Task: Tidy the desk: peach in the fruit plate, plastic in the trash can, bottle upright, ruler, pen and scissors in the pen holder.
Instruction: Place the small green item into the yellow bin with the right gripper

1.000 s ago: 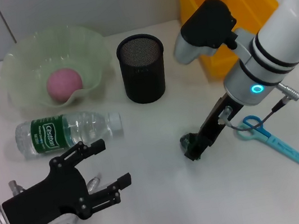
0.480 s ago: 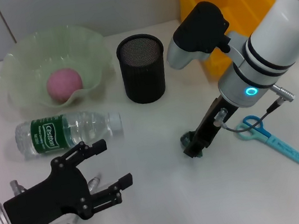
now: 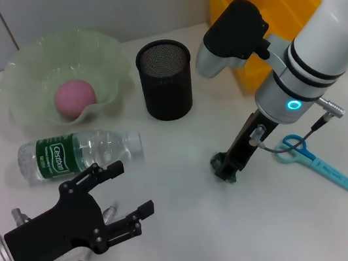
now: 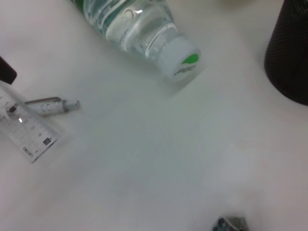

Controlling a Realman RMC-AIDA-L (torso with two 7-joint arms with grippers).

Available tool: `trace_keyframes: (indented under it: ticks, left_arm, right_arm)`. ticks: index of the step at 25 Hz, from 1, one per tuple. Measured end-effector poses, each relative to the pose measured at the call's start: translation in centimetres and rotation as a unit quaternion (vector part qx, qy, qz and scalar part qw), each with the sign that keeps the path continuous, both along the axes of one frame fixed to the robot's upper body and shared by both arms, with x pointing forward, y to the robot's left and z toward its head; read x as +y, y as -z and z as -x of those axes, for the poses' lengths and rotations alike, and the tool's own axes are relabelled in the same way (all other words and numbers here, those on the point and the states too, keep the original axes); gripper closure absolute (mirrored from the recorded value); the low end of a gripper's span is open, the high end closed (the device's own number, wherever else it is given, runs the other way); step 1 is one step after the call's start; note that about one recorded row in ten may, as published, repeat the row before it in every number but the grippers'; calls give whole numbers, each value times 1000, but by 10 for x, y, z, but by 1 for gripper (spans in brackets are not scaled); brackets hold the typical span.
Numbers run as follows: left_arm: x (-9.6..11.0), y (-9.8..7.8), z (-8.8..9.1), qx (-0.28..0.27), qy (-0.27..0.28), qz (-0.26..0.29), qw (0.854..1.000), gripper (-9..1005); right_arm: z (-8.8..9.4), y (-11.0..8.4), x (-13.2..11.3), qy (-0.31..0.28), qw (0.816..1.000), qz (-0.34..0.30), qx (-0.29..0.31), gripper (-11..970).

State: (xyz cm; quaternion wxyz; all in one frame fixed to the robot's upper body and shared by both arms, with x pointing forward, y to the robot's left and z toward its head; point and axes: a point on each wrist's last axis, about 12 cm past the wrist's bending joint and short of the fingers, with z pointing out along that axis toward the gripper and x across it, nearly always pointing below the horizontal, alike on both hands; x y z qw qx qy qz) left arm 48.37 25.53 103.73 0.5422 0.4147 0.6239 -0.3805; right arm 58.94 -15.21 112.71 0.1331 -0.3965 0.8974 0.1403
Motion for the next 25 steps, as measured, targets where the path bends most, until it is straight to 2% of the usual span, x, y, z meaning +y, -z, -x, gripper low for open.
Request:
trace_keyframes:
  ticks: [3, 7, 13, 19, 25]
  left_arm:
    - [1, 1, 1, 0, -2, 0, 1000, 144]
    - [1, 1, 2, 1, -3, 0, 1000, 144]
    - [1, 1, 1, 1, -3, 0, 1000, 145]
    - [0, 0, -1, -2, 0, 0, 1000, 146]
    - [-1, -1, -1, -4, 1, 1, 1000, 147]
  right_arm:
    - [0, -1, -2, 3, 1000, 1, 0, 487]
    - [-1, -12, -14, 23, 1000, 1, -12, 527]
    - [-8, -52, -53, 90, 993, -19, -79, 554]
    - [-20, -84, -92, 164, 969, -9, -185, 592]
    - [-41, -85, -103, 192, 945, 21, -265, 645]
